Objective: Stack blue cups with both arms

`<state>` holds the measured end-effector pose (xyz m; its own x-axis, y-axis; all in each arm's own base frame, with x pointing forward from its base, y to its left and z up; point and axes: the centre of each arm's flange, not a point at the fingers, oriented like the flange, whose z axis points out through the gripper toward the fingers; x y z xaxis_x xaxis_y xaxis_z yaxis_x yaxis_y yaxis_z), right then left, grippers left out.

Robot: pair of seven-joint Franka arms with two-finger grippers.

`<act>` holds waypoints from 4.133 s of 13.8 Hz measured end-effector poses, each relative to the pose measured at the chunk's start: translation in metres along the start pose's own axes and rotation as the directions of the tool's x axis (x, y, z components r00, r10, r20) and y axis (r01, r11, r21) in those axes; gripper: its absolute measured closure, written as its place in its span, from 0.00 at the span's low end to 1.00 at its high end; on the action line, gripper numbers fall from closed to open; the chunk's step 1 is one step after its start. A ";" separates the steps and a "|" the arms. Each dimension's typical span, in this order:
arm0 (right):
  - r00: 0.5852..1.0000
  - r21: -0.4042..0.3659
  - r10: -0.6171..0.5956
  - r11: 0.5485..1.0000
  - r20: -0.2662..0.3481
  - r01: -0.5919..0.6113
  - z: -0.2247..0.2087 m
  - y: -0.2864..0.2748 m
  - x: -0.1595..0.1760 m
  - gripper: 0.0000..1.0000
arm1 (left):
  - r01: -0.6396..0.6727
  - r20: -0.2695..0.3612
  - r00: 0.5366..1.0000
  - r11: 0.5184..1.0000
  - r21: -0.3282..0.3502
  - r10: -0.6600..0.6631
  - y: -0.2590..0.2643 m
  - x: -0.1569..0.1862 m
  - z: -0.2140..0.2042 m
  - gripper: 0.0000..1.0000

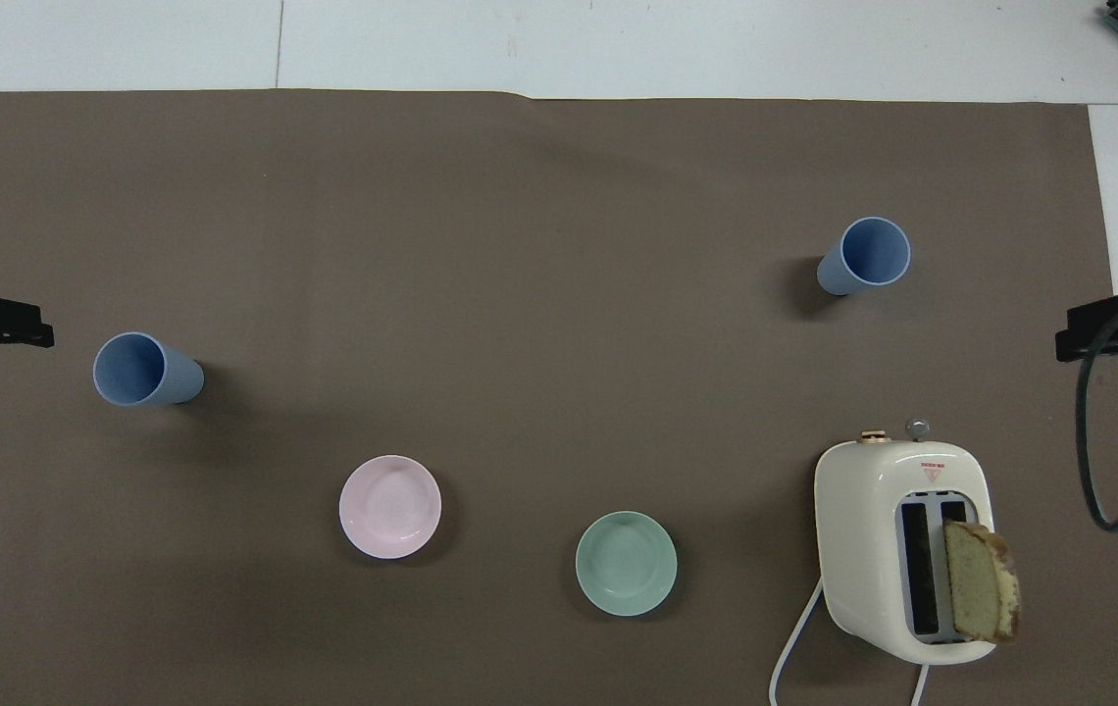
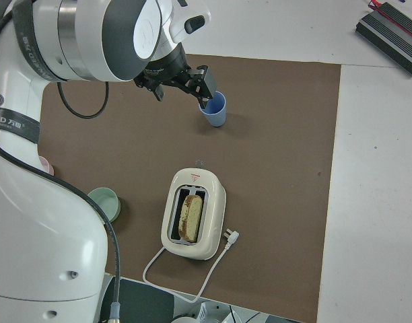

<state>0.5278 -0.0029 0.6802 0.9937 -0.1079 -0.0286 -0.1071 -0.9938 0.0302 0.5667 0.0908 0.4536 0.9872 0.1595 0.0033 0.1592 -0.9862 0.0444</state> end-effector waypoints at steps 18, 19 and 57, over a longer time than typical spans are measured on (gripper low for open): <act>1.000 0.000 0.002 1.000 0.000 -0.002 0.000 0.001 0.000 0.00 | 0.000 0.032 0.999 1.000 0.003 0.000 0.018 -0.029 0.078 0.96; 1.000 0.000 0.001 1.000 0.000 -0.001 0.000 0.001 0.000 0.00 | -0.002 0.018 1.000 1.000 0.003 0.002 0.020 -0.025 0.072 0.96; 1.000 0.000 0.000 1.000 0.000 0.000 0.000 0.000 0.000 0.00 | 0.180 0.003 0.984 0.982 -0.048 -0.180 0.445 -0.094 0.077 0.96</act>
<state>0.5277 -0.0030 0.6803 0.9937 -0.1080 -0.0284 -0.1071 -0.9938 0.0302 0.5459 -0.3660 0.3962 0.9423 0.3346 -0.0074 0.3338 -0.9381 0.0922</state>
